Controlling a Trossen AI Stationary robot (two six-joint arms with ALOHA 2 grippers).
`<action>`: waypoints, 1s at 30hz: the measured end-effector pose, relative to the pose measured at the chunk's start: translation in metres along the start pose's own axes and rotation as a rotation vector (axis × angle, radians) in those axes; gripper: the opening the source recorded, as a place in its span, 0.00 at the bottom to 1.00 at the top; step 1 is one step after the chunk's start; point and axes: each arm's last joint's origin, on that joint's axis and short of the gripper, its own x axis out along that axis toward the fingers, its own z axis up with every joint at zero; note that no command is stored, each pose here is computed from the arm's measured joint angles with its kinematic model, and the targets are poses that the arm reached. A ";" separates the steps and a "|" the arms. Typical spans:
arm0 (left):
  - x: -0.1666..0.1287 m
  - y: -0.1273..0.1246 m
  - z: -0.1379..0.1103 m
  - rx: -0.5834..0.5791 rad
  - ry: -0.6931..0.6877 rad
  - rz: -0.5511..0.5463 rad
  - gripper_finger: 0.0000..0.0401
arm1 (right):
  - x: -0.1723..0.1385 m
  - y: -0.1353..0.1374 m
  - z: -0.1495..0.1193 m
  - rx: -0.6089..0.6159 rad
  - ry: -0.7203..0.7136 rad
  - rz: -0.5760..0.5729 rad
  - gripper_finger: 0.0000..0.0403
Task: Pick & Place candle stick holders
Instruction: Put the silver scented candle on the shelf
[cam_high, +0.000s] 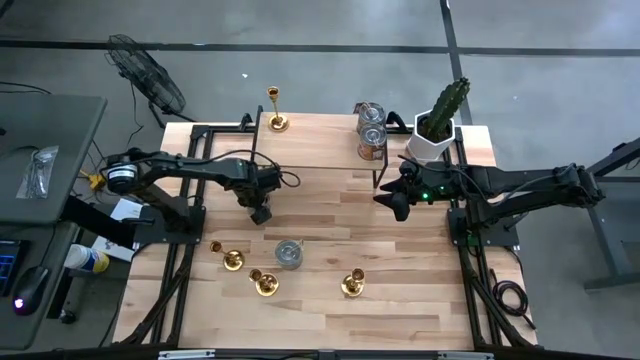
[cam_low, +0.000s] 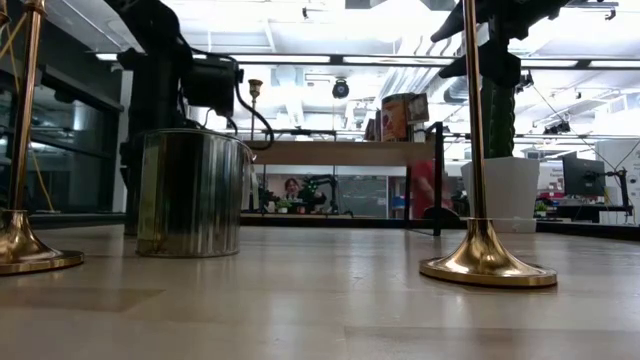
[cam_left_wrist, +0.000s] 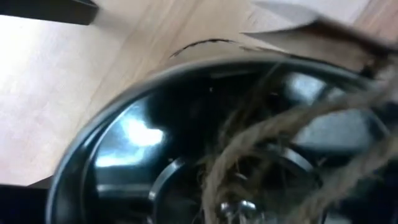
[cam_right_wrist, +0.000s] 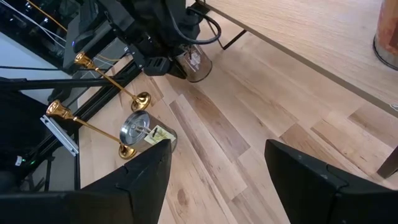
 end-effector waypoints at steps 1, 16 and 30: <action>0.000 0.000 0.000 -0.007 -0.002 -0.001 0.96 | 0.000 0.000 0.000 0.000 0.000 0.000 0.62; -0.005 -0.001 0.005 -0.133 -0.074 -0.007 0.96 | 0.000 0.000 0.000 -0.015 0.000 -0.001 0.62; -0.006 -0.002 0.010 -0.189 -0.134 -0.003 0.96 | 0.000 0.000 0.000 -0.015 0.000 0.000 0.62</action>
